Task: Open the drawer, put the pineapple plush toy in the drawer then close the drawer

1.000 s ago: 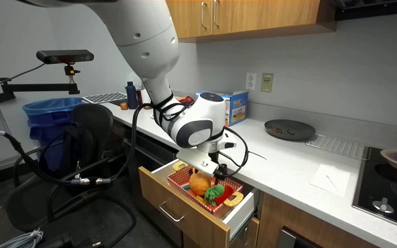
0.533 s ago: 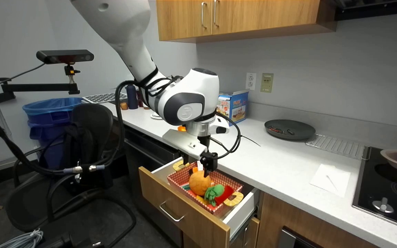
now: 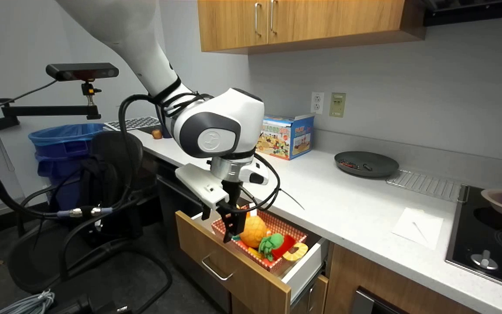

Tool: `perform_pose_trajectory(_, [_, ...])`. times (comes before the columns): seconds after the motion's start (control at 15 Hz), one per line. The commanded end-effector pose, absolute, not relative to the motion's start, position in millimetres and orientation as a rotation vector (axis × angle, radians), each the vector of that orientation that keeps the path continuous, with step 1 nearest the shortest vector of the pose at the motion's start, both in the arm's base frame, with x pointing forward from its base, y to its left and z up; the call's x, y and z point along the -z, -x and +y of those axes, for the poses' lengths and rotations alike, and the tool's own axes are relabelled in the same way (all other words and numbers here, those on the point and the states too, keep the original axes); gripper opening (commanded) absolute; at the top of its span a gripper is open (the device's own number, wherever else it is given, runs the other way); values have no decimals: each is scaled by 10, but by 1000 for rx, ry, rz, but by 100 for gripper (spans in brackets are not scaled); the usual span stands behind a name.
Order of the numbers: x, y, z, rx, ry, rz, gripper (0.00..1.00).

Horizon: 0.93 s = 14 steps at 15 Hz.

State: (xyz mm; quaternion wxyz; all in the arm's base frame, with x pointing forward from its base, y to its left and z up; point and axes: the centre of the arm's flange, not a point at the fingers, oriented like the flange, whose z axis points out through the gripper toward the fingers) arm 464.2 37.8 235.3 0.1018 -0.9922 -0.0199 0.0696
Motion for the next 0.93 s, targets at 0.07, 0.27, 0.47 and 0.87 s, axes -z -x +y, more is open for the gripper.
perform_pose_trajectory(0.07, [-2225, -4359, 385, -341, 2900, 91, 100])
perform_pose_trajectory(0.27, [-2052, -4435, 303, -371, 2914, 162, 100])
perform_pose_trajectory(0.47, [-1876, -4540, 225, -365, 2964, 242, 100])
perform_pose_trajectory(0.87, [-1593, -4802, 144, -335, 3025, 244, 100])
